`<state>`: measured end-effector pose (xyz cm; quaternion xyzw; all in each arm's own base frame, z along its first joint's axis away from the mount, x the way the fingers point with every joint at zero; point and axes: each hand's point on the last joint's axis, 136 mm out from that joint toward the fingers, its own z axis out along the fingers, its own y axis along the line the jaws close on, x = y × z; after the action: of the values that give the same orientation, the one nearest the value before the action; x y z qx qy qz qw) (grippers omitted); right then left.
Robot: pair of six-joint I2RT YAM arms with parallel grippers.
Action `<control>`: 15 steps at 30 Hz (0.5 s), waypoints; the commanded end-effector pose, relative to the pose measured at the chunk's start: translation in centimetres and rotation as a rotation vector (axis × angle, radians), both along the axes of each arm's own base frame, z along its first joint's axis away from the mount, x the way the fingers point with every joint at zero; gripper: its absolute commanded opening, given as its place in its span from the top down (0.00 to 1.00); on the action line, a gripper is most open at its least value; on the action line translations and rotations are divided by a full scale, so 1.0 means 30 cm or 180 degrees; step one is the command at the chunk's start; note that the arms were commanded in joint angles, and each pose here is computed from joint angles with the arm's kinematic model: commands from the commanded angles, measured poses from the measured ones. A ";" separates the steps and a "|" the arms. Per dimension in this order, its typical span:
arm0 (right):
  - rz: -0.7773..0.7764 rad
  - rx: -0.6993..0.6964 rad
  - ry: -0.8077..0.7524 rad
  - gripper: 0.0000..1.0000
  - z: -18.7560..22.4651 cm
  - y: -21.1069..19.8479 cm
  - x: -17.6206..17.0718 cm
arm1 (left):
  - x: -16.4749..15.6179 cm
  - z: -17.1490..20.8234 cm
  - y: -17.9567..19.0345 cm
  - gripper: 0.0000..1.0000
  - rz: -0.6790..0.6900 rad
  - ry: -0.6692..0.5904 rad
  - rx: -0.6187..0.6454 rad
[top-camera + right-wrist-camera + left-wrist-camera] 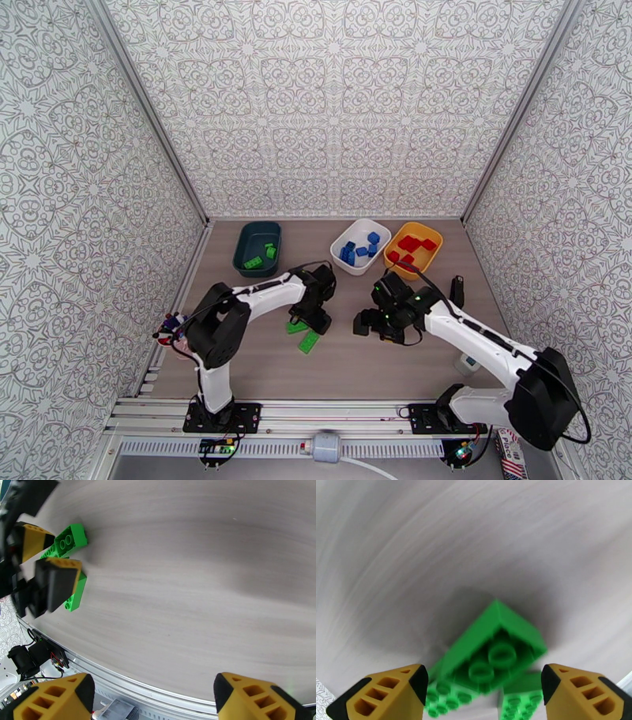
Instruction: Sort the legos into containers by color
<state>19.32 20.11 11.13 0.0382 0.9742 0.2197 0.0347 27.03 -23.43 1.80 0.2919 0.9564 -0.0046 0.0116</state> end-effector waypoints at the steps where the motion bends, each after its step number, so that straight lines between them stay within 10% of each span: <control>1: -0.0121 -0.0032 -0.0043 0.16 0.005 -0.022 0.001 | 0.046 -0.013 -0.004 0.22 -0.0023 -0.0090 0.0111; 15: -0.0075 -0.0018 -0.0066 0.16 0.017 -0.001 0.028 | 0.083 -0.008 0.007 0.51 0.0138 -0.0085 0.0206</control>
<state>19.38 20.02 11.37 0.0437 0.9736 0.2206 0.0397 29.10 -23.86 1.56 0.2834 0.9587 0.0181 0.0177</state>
